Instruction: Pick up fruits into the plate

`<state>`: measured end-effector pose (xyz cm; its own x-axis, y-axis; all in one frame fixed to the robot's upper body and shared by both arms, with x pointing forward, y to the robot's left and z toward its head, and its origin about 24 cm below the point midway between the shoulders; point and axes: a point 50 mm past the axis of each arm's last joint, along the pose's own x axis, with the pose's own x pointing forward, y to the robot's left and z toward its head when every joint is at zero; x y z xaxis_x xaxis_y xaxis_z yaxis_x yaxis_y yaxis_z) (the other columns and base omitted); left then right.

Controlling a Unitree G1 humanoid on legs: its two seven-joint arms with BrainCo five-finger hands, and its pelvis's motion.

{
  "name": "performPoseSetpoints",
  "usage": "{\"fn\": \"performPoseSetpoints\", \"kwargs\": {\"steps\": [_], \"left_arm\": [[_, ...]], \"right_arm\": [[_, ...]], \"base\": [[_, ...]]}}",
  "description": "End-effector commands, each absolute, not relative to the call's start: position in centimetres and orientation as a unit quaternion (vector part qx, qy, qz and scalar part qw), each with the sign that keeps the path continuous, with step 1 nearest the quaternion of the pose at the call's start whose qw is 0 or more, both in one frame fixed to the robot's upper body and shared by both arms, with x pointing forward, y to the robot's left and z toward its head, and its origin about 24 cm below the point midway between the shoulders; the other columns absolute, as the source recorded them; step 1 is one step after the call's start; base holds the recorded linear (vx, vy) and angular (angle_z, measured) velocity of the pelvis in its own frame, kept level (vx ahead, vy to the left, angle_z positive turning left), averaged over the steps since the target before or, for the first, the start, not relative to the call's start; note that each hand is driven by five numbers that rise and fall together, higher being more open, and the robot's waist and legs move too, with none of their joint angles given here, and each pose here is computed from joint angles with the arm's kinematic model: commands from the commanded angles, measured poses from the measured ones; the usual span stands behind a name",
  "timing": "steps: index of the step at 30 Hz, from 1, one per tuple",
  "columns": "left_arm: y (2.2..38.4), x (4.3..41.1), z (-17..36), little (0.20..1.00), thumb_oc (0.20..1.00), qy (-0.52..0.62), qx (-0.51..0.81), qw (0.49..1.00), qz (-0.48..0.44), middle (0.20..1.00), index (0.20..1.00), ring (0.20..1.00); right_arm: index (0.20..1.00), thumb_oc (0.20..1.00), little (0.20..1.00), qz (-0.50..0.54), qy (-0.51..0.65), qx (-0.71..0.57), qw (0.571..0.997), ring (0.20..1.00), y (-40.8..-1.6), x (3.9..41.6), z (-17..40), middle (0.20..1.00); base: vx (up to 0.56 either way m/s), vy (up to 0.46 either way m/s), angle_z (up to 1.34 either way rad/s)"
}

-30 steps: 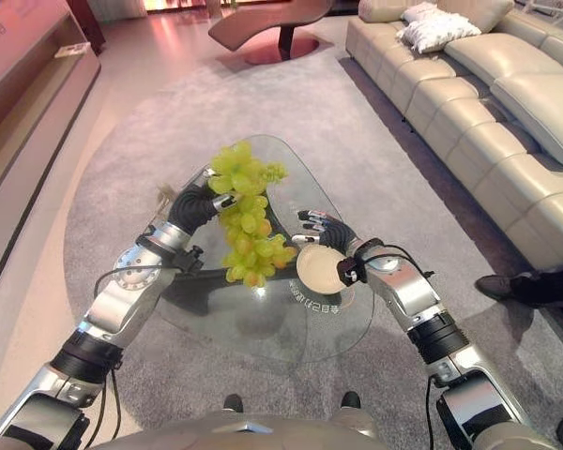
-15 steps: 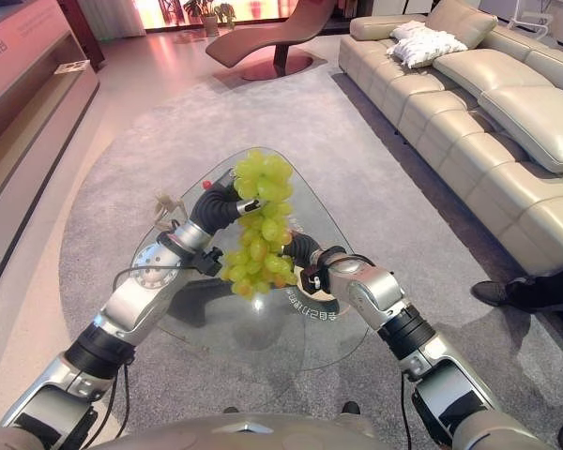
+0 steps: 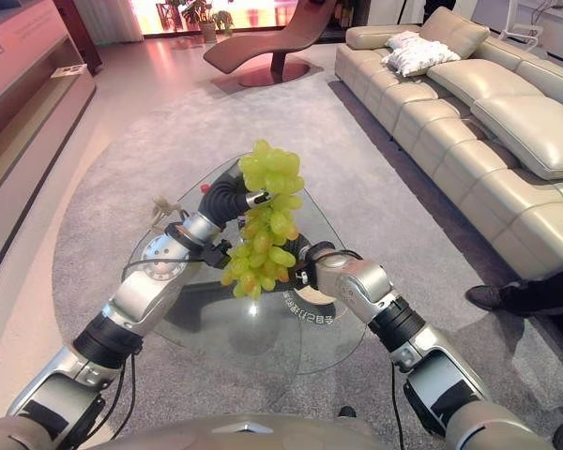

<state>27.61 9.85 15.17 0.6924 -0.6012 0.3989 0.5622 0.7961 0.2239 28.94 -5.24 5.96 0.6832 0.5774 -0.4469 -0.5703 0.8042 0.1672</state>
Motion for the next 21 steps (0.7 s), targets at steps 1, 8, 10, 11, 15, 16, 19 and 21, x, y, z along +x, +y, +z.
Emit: {"fn": "performPoseSetpoints", "kwargs": {"steps": [1, 8, 10, 11, 15, 16, 19, 21], "left_arm": [[7.3, 27.4, 20.2, 0.2, 0.2, -0.327, -0.005, 0.872, -0.364, 0.2, 0.2, 0.2], [7.9, 27.7, 20.3, 0.2, 0.2, -0.328, -0.008, 0.88, -0.343, 0.2, 0.2, 0.2], [8.9, 27.8, 20.4, 0.2, 0.2, -0.329, -0.005, 0.885, -0.329, 0.2, 0.2, 0.2], [9.0, 27.8, 20.4, 0.2, 0.2, -0.329, -0.005, 0.887, -0.325, 0.2, 0.2, 0.2], [11.2, 27.8, 20.5, 0.2, 0.2, -0.33, -0.002, 0.898, -0.292, 0.2, 0.2, 0.2], [11.7, 27.7, 20.4, 0.2, 0.2, -0.332, 0.0, 0.9, -0.283, 0.2, 0.2, 0.2], [13.1, 27.5, 20.2, 0.2, 0.2, -0.333, 0.0, 0.908, -0.255, 0.2, 0.2, 0.2], [13.7, 27.4, 20.1, 0.2, 0.2, -0.334, -0.001, 0.911, -0.242, 0.2, 0.2, 0.2]], "right_arm": [[1.0, 1.0, 1.0, 0.356, 0.165, 0.021, 0.92, 1.0, -2.2, 30.4, 10.5, 1.0], [1.0, 1.0, 1.0, 0.319, 0.152, 0.037, 0.935, 1.0, -3.2, 31.2, 10.9, 1.0], [1.0, 1.0, 1.0, 0.282, 0.12, 0.025, 0.952, 1.0, -4.8, 31.8, 11.3, 1.0], [1.0, 1.0, 1.0, 0.274, 0.114, 0.022, 0.955, 1.0, -5.1, 31.9, 11.3, 1.0], [1.0, 1.0, 1.0, 0.206, 0.053, 0.005, 0.977, 1.0, -8.5, 32.4, 12.4, 1.0], [1.0, 1.0, 1.0, 0.194, 0.04, 0.006, 0.98, 1.0, -9.3, 32.2, 12.5, 1.0], [1.0, 1.0, 1.0, 0.164, 0.01, 0.003, 0.986, 1.0, -11.3, 31.3, 12.4, 1.0], [1.0, 1.0, 1.0, 0.156, 0.002, 0.007, 0.988, 1.0, -11.8, 30.9, 12.3, 1.0]], "base": [[0.0, 0.0, 0.0], [0.0, 0.0, 0.0], [0.0, 0.0, 0.0], [0.0, 0.0, 0.0], [-0.02, 0.028, 0.0], [-0.03, 0.047, 0.0], [-0.03, 0.045, -0.02], [-0.02, 0.035, -0.09]]}}
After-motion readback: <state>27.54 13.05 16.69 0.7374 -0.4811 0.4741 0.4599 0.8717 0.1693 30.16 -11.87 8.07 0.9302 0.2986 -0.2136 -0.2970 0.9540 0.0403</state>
